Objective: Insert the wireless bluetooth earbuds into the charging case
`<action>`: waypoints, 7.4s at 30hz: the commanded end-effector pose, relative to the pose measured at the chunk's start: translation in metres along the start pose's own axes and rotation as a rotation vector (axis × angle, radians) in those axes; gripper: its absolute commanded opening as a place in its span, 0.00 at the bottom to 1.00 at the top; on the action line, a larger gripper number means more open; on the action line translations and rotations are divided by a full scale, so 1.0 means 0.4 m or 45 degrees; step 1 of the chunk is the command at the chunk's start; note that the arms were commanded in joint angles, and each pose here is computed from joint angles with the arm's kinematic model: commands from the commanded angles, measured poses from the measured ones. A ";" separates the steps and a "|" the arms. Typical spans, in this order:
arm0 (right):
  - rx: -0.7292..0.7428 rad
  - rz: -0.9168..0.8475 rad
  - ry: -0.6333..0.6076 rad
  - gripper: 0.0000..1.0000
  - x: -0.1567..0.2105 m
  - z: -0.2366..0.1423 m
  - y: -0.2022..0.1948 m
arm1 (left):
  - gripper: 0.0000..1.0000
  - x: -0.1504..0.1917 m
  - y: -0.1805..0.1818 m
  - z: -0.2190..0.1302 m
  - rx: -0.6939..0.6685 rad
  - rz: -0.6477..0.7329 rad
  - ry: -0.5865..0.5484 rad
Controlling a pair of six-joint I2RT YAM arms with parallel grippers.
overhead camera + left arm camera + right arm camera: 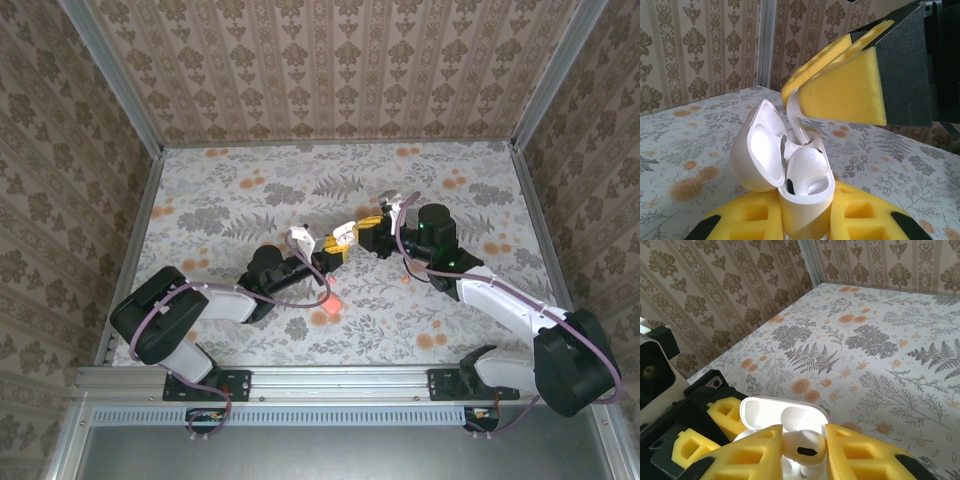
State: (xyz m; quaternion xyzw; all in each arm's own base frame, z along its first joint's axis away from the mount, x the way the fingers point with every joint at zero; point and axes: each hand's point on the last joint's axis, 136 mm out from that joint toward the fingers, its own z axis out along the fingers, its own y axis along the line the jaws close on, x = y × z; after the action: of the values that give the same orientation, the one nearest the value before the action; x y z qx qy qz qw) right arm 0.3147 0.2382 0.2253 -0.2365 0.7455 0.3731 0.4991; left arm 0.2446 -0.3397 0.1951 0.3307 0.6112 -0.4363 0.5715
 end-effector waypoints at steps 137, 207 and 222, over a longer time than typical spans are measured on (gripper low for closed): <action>0.484 0.586 0.764 0.23 0.252 0.148 0.005 | 0.12 0.043 0.147 -0.261 -0.445 0.068 0.164; 0.045 0.112 0.132 0.45 -0.006 0.094 0.113 | 0.12 -0.088 0.024 -0.148 -0.077 0.208 -0.030; -0.096 0.071 -0.020 0.55 -0.106 -0.006 0.133 | 0.12 -0.074 -0.004 -0.144 0.016 0.208 -0.006</action>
State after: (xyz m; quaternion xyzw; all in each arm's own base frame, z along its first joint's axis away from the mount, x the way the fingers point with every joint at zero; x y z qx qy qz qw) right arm 0.2996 0.2731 0.2733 -0.2116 0.7471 0.4098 0.4787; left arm 0.2284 -0.2789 0.2018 0.3707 0.6077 -0.3752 0.5938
